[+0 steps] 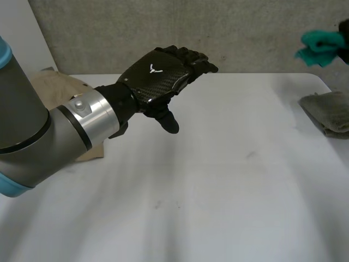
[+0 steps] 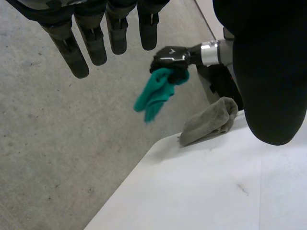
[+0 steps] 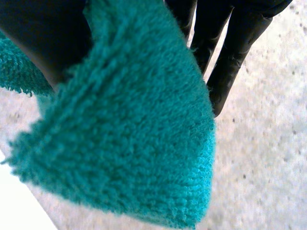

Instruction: Fold the laundry.

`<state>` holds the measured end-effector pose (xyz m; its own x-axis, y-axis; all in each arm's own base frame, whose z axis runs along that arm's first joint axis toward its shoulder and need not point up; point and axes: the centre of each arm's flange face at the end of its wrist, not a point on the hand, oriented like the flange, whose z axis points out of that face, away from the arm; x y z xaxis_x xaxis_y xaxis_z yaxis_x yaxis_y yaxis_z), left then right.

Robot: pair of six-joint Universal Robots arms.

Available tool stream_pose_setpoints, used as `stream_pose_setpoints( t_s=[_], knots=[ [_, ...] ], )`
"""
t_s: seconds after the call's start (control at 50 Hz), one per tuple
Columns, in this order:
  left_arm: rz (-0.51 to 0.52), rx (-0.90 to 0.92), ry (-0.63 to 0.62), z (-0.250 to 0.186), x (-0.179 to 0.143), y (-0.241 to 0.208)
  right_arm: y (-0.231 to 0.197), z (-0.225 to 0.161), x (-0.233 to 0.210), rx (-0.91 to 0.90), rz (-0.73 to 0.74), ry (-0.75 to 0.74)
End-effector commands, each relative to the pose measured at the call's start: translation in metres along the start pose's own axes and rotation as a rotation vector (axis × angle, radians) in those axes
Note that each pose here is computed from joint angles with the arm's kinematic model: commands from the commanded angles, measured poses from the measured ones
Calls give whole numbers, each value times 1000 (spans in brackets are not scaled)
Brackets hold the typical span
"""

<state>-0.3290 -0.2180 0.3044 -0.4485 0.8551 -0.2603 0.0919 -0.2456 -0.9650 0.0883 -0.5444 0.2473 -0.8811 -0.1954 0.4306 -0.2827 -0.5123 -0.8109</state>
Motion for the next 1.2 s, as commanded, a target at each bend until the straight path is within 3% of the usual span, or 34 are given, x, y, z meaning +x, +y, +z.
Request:
stream_pose_setpoints(
  t_s=[0.02, 0.18, 0.36, 0.64, 0.76, 0.86, 0.94, 1.04, 1.1, 1.12, 1.2],
  knots=[
    [-4, -9, 3, 1, 1, 4, 78, -39, 31, -60, 37, -35],
    [-8, -18, 5, 1, 1, 8, 147, -94, 30, -139, 100, -94],
    [-9, -21, 8, 1, 3, 8, 155, -114, 32, -163, 108, -113],
    [3, 0, 15, -1, 7, -1, 69, -120, 101, -221, 78, 33],
    [2, 4, 20, -1, 9, -3, 38, -152, 125, -361, 155, 105],
    [6, 14, 21, -2, 10, -7, 30, -187, 154, -509, 126, 181],
    [17, 30, 17, -5, 10, -14, 23, -209, 180, -627, 7, 220],
    [32, 47, -1, -5, 4, -20, 3, -218, 230, -818, -331, 491],
    [51, 62, -44, -5, -5, -26, -13, -196, 229, -783, -427, 575],
    [55, 63, -70, -6, -10, -27, -31, -166, 211, -676, -450, 565],
    [80, 46, -300, -15, -55, -29, -86, -120, 159, -394, -404, 506]
  ],
)
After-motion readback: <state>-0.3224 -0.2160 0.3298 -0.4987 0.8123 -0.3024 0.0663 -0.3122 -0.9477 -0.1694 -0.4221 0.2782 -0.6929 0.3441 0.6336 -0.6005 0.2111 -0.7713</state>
